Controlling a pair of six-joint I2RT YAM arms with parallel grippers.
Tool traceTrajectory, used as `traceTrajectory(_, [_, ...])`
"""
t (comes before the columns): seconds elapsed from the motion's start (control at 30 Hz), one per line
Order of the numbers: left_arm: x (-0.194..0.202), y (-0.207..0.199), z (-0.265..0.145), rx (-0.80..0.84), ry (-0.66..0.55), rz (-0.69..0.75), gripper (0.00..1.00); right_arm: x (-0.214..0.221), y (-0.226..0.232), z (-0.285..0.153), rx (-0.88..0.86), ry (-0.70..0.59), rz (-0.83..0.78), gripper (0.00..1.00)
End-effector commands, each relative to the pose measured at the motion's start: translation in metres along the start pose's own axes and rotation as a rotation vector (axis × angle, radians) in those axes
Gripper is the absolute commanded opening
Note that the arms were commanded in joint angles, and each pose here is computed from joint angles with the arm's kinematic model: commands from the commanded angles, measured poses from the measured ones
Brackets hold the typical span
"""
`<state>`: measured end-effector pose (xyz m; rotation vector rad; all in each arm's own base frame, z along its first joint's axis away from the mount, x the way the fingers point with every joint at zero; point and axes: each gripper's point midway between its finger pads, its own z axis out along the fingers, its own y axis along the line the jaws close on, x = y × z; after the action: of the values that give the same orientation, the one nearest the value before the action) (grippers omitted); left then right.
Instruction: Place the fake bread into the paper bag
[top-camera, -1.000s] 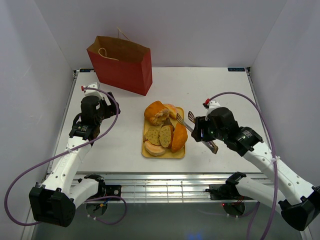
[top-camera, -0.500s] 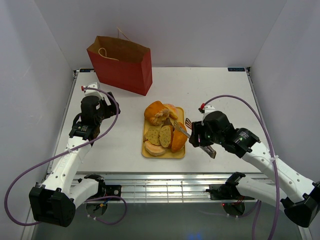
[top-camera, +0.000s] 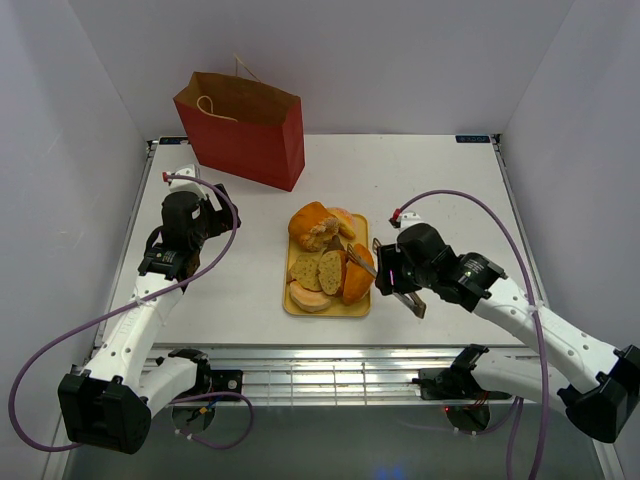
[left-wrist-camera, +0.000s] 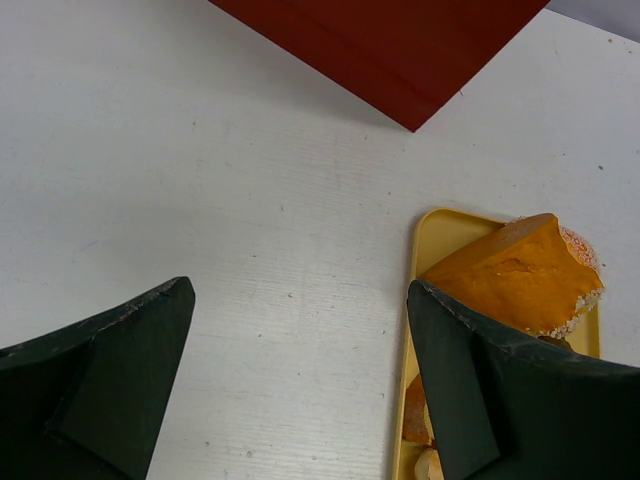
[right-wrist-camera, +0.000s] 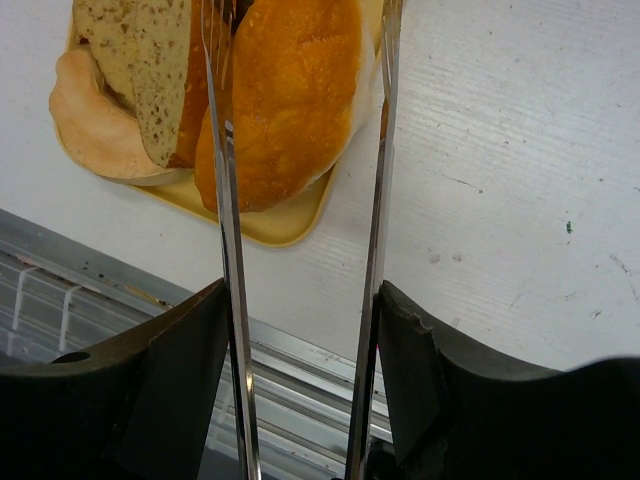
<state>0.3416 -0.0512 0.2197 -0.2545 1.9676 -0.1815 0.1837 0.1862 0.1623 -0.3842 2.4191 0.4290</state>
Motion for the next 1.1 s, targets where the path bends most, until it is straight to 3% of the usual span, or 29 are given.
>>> traceTrajectory(0.0, [-0.017, -0.009, -0.008, 0.038, -0.048, -0.011, 0.98, -0.015, 0.003, -0.001, 0.018, -0.040, 0.008, 0.63])
traceTrajectory(0.4, [-0.019, -0.009, -0.009, 0.034, -0.055, -0.011, 0.98, -0.020, 0.015, 0.005, -0.004, -0.029, -0.006, 0.63])
traceTrajectory(0.8, [-0.020, -0.010, -0.011, 0.043, -0.060, -0.011, 0.98, -0.012, 0.019, 0.003, -0.033, 0.005, -0.007, 0.56])
traceTrajectory(0.87, [-0.020, -0.010, -0.011, 0.042, -0.059, -0.010, 0.98, -0.012, 0.020, 0.002, -0.040, 0.013, -0.014, 0.53])
traceTrajectory(1.07, [-0.020, -0.009, -0.011, 0.041, -0.062, -0.009, 0.98, -0.012, 0.021, -0.001, -0.049, 0.022, -0.040, 0.31])
